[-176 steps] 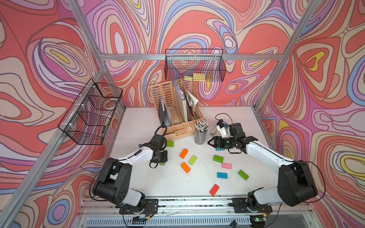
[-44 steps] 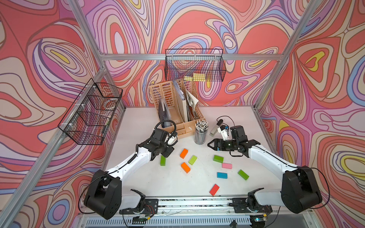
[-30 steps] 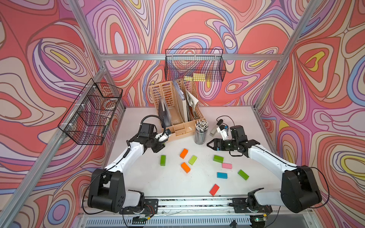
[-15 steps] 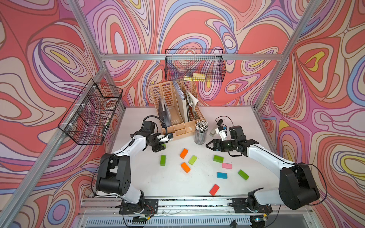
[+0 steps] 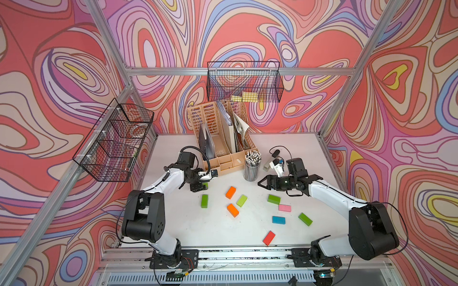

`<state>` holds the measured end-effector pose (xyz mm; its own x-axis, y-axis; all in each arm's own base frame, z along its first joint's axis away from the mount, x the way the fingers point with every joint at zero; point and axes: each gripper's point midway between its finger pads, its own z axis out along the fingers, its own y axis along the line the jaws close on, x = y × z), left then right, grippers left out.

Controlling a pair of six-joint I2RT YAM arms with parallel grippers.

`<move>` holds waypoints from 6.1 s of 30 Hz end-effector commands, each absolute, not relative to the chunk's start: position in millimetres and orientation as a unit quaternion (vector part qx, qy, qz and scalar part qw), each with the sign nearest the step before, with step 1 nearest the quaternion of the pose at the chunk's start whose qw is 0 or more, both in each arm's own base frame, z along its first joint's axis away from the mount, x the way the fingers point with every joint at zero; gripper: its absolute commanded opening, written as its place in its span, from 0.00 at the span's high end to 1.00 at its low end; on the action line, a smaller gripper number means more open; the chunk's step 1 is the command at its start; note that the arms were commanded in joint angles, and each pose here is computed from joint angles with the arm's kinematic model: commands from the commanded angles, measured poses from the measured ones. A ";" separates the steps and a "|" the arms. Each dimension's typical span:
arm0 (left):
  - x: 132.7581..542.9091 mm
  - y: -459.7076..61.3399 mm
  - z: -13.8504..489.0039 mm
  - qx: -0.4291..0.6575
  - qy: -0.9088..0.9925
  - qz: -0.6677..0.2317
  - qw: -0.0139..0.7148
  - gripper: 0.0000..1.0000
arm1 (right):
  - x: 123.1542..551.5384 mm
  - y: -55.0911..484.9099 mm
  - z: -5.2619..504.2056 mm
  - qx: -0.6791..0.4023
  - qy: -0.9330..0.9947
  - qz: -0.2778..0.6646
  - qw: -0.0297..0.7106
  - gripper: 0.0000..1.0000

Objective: Assemble the letter c with building blocks
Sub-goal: Place the building block at the center of the board, then assemble the building block at the center of the board.

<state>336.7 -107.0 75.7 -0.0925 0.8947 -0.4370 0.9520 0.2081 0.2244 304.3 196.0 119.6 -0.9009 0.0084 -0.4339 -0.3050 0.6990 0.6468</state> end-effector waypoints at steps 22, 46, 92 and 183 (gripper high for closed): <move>301.8 -110.0 50.1 0.641 0.734 -0.135 0.179 0.50 | 304.4 197.6 120.3 -0.091 0.898 0.377 0.209 0.11; 299.7 -114.1 51.2 0.636 0.735 -0.149 0.180 0.38 | 306.0 194.4 119.2 -0.089 0.901 0.367 0.213 0.07; 302.5 -125.3 129.8 0.167 0.934 -0.086 0.304 0.49 | 319.3 176.6 114.9 -0.044 0.913 0.317 0.252 0.11; 237.4 -124.3 29.2 0.006 0.999 -0.006 0.053 0.76 | 286.5 217.2 130.8 -0.072 0.866 0.454 0.199 0.17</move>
<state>243.1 -126.8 30.3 -0.9926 0.0209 -0.1193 0.0235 0.9995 -0.0204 288.2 216.0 128.8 -0.9209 0.0655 -0.3843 -0.2771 0.5833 0.7635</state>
